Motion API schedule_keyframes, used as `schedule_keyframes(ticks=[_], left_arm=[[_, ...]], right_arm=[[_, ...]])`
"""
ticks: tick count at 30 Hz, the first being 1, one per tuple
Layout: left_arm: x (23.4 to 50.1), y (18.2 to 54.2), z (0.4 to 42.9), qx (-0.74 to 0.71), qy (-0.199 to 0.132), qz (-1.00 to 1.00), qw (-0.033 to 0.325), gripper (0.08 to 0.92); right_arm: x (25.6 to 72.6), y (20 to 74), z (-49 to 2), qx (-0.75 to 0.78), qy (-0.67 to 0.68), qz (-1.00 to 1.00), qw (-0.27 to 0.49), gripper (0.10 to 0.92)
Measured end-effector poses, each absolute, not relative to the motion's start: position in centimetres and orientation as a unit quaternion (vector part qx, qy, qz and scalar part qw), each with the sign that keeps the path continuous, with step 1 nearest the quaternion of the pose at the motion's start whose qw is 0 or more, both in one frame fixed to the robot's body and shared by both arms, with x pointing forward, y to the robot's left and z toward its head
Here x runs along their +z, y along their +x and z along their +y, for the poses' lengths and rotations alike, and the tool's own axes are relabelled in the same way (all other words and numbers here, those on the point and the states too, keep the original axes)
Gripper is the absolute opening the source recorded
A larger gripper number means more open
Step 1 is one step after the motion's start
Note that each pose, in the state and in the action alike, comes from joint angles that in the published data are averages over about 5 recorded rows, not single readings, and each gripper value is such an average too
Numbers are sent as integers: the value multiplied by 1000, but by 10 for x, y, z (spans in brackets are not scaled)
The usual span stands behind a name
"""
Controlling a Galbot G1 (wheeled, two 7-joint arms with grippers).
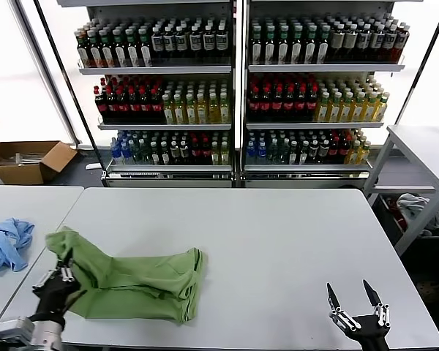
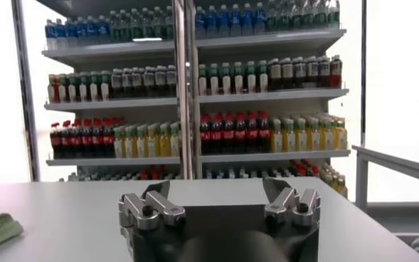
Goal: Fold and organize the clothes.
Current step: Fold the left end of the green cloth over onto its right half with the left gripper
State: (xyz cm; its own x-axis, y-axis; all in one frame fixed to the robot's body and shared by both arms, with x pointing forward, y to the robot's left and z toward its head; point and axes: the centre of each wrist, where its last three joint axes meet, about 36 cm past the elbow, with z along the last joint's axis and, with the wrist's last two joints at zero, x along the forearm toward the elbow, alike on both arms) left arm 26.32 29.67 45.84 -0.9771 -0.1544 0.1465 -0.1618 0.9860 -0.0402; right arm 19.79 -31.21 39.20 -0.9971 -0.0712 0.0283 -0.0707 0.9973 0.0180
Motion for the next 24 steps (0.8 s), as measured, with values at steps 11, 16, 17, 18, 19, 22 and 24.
schedule_keyframes(ticks=[11,16,17,18,19,22,24], left_arm=[[434,258,231,32,-4,-996,78,95],[420,258,212,31,-26,-996,83,95],[417,258,209,30,-30,-996,84,95],[414,258,207,29,-34,-995,85,95],[411,258,204,27,-37,-995,86,95],[402,258,198,21,-46,-995,89,95],[397,259,195,16,-51,-995,90,95]], right_arm=[[393,201,-312,-10,34,-999,12,823],[392,201,-311,-10,34,-999,12,823],[392,201,-311,-10,34,-999,13,823],[392,201,-311,-10,34,-999,13,823],[391,201,-311,-10,34,-999,13,823],[391,201,-310,-11,35,-999,13,823],[390,201,-310,-12,35,-999,13,823]])
